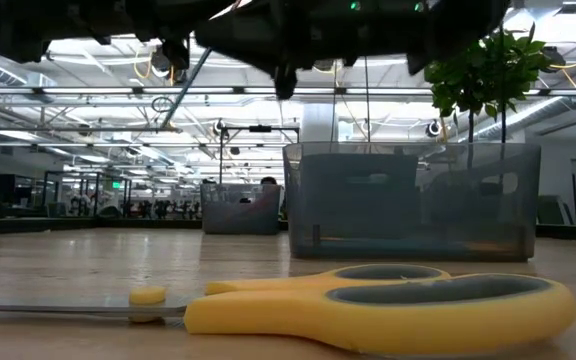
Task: Pick & Place Paint Supplies
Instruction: Put the blue paint brush into the bottom black bin
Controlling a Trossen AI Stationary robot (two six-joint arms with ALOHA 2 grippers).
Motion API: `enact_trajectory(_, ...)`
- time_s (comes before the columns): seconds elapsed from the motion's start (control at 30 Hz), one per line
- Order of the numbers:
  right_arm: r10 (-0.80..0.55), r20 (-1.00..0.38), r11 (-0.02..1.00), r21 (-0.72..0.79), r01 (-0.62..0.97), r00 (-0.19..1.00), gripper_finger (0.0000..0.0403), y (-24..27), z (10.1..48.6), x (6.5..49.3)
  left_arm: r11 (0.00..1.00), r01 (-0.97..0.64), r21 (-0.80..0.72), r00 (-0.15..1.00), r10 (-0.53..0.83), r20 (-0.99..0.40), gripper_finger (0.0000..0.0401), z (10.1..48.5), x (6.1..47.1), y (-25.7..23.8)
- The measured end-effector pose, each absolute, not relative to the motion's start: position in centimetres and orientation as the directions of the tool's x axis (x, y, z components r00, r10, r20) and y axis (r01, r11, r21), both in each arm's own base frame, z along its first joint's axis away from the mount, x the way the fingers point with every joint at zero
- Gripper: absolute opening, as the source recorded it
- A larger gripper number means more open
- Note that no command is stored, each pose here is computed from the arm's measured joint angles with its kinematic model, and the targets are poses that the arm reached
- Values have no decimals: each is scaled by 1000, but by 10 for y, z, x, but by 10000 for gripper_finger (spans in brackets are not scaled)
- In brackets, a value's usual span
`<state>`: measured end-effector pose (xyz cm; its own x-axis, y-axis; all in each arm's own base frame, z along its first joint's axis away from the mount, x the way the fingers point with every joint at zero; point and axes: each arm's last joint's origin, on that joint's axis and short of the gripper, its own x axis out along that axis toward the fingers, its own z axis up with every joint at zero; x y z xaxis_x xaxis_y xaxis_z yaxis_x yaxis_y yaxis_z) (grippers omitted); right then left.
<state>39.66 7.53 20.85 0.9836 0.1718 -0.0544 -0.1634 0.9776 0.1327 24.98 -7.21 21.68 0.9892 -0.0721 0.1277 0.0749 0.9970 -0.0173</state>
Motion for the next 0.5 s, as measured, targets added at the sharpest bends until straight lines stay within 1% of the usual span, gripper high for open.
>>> enact_trajectory(0.07, 171, -86, 981, 111, -161, 981, 5, 77, 217, 391, 998, 65, -24, 990, -62, 129, 14, 217, 249, -73)
enact_trajectory(0.2, 139, -181, 990, 47, -133, 974, 4, 84, 234, 375, 998, -6, -67, 991, 14, 130, 42, 217, 248, -75)
enact_trajectory(0.37, 57, -243, 996, -50, -72, 968, 3, 96, 252, 348, 997, -42, -59, 992, 49, 119, 111, 216, 246, -79)
enact_trajectory(0.5, 30, -297, 996, -67, -52, 954, 2, 102, 261, 318, 997, -48, -68, 996, 53, 71, 168, 212, 246, -80)
